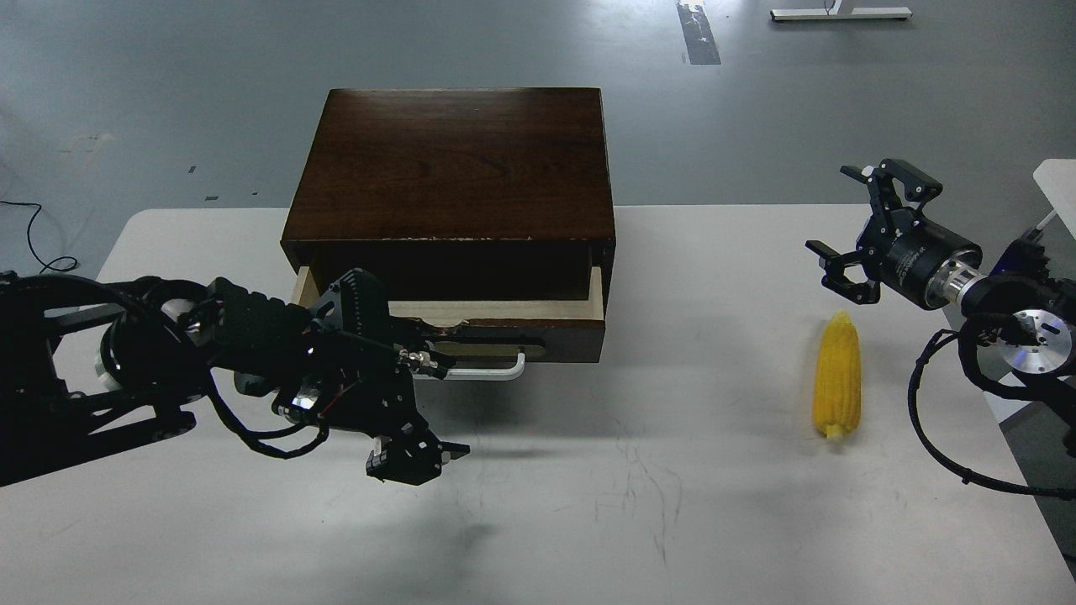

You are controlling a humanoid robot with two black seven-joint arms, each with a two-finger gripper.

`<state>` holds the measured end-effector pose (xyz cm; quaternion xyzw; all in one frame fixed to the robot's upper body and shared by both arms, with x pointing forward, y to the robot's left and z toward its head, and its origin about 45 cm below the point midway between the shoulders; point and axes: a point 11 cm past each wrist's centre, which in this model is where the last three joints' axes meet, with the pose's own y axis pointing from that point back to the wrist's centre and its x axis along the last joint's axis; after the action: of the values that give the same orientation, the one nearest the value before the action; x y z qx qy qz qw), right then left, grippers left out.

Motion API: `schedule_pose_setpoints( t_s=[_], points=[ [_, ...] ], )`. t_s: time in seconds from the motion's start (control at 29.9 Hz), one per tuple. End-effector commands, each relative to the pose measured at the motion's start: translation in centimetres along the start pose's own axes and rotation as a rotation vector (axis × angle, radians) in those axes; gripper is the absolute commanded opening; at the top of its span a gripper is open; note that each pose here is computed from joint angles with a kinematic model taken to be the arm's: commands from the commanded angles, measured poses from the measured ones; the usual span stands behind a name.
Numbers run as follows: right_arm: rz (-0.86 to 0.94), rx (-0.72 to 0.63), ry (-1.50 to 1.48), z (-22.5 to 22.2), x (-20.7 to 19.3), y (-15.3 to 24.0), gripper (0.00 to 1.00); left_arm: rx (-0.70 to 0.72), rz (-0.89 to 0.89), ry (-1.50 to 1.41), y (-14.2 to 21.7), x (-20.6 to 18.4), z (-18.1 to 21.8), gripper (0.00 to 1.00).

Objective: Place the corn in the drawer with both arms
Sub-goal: 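Keep pulling the drawer farther open with the left gripper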

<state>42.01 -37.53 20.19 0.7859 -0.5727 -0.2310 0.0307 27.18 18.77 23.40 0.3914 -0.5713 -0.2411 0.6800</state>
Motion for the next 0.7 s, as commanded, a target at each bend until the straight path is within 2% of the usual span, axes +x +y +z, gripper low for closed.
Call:
schedule_pose_setpoints(
  t_s=[0.0, 0.2, 0.67],
  points=[
    [0.003, -0.001, 0.002, 0.0, 0.1, 0.1, 1.00, -0.028, -0.004, 0.001, -0.1, -0.1, 0.3, 0.98],
    [0.004, -0.001, 0.003, -0.1, 0.2, 0.1, 1.00, -0.102, -0.001, -0.005, -0.4, 0.1, 1.3, 0.98],
    [0.007, -0.005, 0.002, 0.1, 0.3, 0.2, 1.00, -0.111, 0.009, -0.011, -0.4, 0.6, 1.4, 0.98]
  ],
)
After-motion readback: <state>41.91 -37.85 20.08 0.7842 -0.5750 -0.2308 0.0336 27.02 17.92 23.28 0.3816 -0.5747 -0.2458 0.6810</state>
